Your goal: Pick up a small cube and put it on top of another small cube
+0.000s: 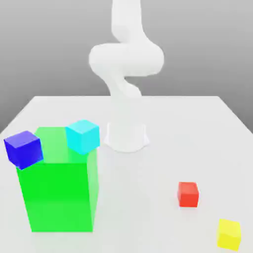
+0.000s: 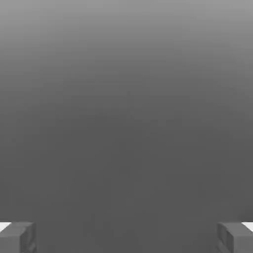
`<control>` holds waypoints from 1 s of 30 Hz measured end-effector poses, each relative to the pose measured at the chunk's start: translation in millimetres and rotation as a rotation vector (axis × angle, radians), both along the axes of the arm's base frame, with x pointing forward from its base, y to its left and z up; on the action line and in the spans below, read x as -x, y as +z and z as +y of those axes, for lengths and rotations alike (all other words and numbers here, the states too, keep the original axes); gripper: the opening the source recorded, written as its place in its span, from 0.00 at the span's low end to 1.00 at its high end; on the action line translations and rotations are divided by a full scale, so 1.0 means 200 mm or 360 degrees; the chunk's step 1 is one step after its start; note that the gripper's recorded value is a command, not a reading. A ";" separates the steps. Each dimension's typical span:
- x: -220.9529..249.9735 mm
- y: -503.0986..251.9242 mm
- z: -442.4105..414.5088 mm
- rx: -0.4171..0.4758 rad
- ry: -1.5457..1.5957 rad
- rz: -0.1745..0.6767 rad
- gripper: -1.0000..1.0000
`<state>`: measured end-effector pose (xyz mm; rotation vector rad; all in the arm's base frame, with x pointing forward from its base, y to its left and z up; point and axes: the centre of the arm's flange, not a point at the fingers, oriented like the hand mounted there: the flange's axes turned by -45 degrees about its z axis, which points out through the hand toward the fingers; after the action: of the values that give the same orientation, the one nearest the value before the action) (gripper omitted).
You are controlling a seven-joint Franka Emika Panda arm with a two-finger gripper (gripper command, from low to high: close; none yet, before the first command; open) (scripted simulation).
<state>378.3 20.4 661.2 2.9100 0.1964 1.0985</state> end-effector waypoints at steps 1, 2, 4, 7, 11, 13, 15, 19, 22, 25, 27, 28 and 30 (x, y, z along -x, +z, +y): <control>-0.06 -0.12 0.05 0.0061 0.0093 0.0057 0.50; -0.12 -0.25 0.10 0.0119 0.0187 0.0113 0.50; -0.20 -0.49 0.21 0.0228 0.0376 0.0220 0.50; -0.26 -0.86 0.36 0.0375 0.0665 0.0369 0.50; -0.22 -1.34 0.54 0.0543 0.1062 0.0552 0.50; -0.16 -1.57 0.61 0.0616 0.1269 0.0637 0.50; -0.08 -1.79 0.68 0.0681 0.1480 0.0720 0.50; 0.17 -2.19 0.78 0.0792 0.1929 0.0869 0.50; 0.27 -2.39 0.80 0.0819 0.2086 0.0919 0.50; 0.27 -2.53 0.80 0.0816 0.2093 0.0928 0.50; 0.27 -2.62 0.79 0.0817 0.2094 0.0929 0.50; 0.28 -2.65 0.79 0.0818 0.2095 0.0930 0.00; 0.28 -2.65 0.79 0.0818 0.2095 0.0930 0.00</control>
<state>323.1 178.1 130.6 2.2831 2.1590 0.0003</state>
